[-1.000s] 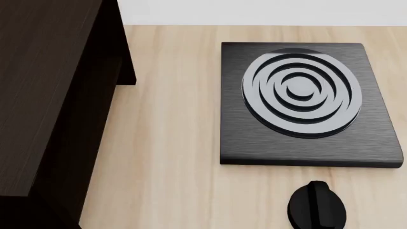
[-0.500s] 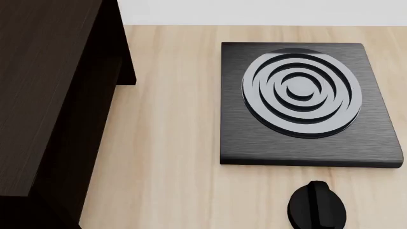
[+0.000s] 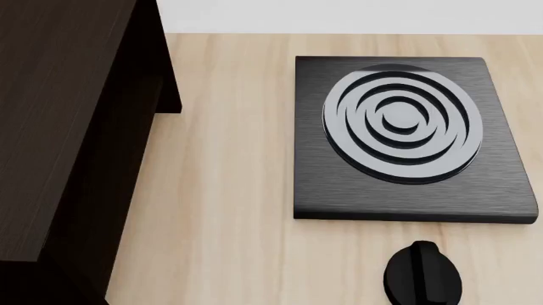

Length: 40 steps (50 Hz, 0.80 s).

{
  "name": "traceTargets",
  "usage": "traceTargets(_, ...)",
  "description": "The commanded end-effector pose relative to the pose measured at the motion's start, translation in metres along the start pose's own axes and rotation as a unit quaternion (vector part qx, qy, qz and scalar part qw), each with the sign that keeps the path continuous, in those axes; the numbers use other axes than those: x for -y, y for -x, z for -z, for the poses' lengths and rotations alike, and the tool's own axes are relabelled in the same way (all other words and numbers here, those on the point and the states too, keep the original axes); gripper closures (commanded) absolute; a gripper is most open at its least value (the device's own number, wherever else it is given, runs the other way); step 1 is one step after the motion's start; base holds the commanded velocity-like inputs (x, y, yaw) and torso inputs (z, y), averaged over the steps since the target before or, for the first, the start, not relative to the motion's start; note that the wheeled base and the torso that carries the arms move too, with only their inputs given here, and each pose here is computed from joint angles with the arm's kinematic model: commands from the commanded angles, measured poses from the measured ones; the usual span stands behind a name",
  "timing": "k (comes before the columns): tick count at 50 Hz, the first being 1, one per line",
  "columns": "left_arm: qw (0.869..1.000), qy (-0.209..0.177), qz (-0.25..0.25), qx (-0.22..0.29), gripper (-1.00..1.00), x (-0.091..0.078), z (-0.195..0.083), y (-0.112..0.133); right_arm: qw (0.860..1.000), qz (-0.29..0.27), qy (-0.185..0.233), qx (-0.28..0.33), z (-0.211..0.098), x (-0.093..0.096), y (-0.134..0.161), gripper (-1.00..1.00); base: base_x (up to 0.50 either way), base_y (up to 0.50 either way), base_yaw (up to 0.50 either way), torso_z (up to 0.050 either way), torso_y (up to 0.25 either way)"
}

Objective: Put the frying pan under the cabinet shelf.

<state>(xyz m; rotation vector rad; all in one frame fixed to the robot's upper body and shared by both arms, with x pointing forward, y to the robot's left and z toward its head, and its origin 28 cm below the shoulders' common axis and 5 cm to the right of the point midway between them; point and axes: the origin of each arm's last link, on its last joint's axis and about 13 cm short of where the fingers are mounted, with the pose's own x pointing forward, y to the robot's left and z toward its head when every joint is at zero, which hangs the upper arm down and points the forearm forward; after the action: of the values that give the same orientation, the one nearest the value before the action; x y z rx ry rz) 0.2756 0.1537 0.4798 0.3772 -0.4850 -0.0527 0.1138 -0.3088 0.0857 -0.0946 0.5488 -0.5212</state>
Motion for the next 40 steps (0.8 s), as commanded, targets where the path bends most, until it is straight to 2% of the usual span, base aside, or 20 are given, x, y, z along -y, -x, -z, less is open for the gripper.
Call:
traceTargets(1,1.0,0.0,0.0,0.005,-1.0,-0.001,-0.003,0.001,1.0,0.0,-0.008,-0.011,0.007,-0.001,-0.008,-1.0,0.0,0.0,0.0,0.0,0.0)
traceTargets(15,1.0,-0.001,-0.001,0.005,-1.0,-0.002,-0.001,0.0,0.999,0.0,-0.019,-0.027,0.017,-0.002,-0.017,-1.0,0.0,0.0,0.0,0.0,0.0)
traceTargets(16,1.0,0.0,-0.001,0.005,-1.0,-0.002,-0.001,0.001,0.999,0.001,-0.027,-0.021,0.016,-0.003,-0.017,1.0,0.0,0.0,0.0,0.0,0.0)
traceTargets(31,1.0,0.0,-0.009,0.011,-1.0,-0.009,-0.008,0.006,1.0,-0.006,0.003,0.025,-0.014,-0.004,0.003,1.0,0.0,0.0,0.0,0.0,0.0)
traceTargets(40,1.0,-0.001,-0.014,0.019,-1.0,-0.016,-0.017,0.013,0.998,-0.01,0.026,0.061,-0.046,-0.004,0.015,1.0,0.0,0.0,0.0,0.0,0.0)
